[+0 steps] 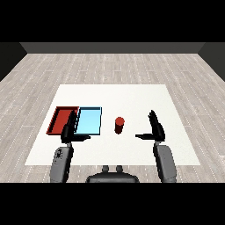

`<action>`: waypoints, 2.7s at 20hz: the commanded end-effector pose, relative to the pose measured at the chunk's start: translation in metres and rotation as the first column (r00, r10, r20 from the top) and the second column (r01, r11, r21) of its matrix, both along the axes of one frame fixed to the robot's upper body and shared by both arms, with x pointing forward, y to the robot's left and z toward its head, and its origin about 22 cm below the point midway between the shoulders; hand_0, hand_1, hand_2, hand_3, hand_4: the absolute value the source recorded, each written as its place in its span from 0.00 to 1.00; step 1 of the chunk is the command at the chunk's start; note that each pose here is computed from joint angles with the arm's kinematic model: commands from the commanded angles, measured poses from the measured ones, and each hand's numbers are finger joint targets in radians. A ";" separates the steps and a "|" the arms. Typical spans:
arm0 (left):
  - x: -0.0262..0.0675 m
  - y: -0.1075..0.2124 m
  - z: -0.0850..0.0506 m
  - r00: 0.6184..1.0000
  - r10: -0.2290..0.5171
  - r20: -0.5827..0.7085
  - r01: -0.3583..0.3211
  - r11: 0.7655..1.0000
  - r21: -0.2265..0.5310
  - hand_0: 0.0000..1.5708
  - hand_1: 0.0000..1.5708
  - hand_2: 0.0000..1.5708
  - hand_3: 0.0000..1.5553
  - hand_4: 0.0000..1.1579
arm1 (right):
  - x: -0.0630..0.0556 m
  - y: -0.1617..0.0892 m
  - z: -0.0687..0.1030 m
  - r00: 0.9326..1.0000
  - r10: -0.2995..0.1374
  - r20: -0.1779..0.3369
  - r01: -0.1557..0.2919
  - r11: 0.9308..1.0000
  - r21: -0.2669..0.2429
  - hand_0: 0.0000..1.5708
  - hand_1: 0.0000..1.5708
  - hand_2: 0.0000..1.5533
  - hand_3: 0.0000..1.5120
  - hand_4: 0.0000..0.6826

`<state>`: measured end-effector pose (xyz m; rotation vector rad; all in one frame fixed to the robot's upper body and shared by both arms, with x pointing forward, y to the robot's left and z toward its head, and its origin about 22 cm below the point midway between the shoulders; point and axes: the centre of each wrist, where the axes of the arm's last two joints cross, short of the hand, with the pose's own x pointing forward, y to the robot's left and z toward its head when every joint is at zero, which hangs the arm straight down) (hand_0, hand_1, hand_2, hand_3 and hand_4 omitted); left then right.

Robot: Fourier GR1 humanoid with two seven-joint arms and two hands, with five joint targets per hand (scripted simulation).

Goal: Pick the red can and put it in the red box

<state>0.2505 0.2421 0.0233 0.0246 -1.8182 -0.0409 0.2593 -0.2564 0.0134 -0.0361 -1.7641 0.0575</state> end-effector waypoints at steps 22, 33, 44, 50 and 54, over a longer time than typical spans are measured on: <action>-0.0054 -0.003 -0.016 0.978 -0.017 0.208 0.036 0.996 -0.084 0.00 0.00 0.00 0.00 0.00 | 0.018 0.022 -0.020 0.995 0.075 0.073 -0.083 0.990 0.115 0.00 0.00 0.00 0.00 0.00; 0.0004 0.005 -0.021 0.979 0.005 0.205 0.012 0.996 -0.084 0.00 0.00 0.00 0.00 0.00 | 0.041 0.038 -0.035 0.992 0.128 0.016 -0.129 0.982 0.141 0.00 0.00 0.00 0.00 0.00; 0.0030 0.008 -0.014 0.977 0.020 0.212 0.002 0.995 -0.105 0.00 0.00 0.00 0.00 0.00 | 0.053 0.084 -0.069 0.986 0.164 -0.021 -0.155 0.962 0.223 0.00 0.00 0.00 0.00 0.00; -0.0163 0.009 -0.019 0.975 -0.005 0.224 0.033 0.992 -0.125 0.00 0.00 0.00 0.00 0.00 | 0.058 0.064 -0.085 0.987 0.154 -0.052 -0.135 0.957 0.256 0.00 0.00 0.00 0.00 0.00; -0.0101 0.005 -0.009 0.978 -0.004 0.211 0.025 0.995 -0.098 0.00 0.00 0.00 0.00 0.00 | 0.057 0.097 -0.070 0.984 0.161 -0.071 -0.141 0.962 0.234 0.00 0.00 0.00 0.00 0.00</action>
